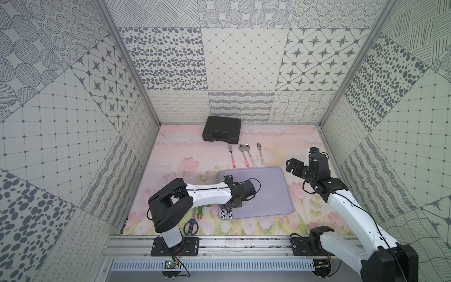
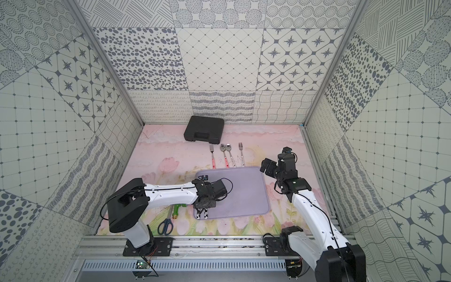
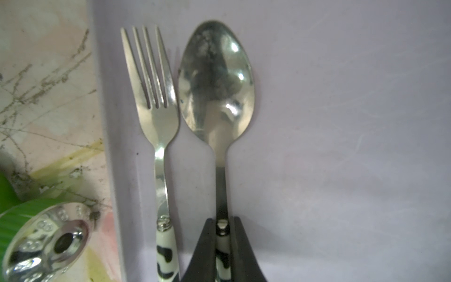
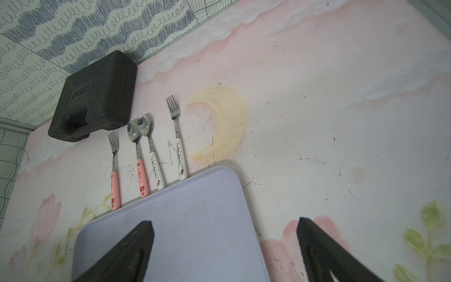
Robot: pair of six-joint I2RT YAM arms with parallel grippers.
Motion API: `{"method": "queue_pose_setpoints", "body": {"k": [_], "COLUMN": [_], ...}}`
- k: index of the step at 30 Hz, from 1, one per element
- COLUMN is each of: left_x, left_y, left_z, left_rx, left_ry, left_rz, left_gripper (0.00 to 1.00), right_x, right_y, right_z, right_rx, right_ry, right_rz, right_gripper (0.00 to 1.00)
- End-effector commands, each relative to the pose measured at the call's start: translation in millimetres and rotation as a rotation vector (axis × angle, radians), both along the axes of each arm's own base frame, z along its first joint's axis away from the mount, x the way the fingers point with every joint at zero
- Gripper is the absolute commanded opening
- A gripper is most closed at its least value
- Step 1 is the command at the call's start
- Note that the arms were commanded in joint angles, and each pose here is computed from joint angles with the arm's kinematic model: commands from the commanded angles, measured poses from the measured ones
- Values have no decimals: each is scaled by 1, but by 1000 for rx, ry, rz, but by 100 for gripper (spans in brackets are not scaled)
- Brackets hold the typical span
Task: Set the spoon and fork side by side
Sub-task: Place the spoon on the tray.
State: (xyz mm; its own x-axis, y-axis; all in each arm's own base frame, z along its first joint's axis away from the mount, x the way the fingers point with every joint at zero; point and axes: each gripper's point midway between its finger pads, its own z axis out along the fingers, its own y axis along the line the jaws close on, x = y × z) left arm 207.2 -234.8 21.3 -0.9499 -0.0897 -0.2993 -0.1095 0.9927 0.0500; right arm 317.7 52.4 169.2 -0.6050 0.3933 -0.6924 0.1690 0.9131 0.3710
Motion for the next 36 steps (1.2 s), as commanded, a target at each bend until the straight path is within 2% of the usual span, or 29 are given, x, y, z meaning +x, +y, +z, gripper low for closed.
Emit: {"method": "queue_pose_setpoints", "body": {"k": [1,36], "left_x": [-10,-8], "left_y": [11,23], "left_z": [-5,-2], "left_rx": [42,110], "left_ry": [32,27], "left_rz": [14,13], "left_gripper": [0,0], "right_x": [-1,0], "right_y": [0,1], "right_z": [0,-2], "right_rx": [-9,-5], "right_ry": [-11,-3], "right_rz": [3,6], "right_gripper": [97,97]}}
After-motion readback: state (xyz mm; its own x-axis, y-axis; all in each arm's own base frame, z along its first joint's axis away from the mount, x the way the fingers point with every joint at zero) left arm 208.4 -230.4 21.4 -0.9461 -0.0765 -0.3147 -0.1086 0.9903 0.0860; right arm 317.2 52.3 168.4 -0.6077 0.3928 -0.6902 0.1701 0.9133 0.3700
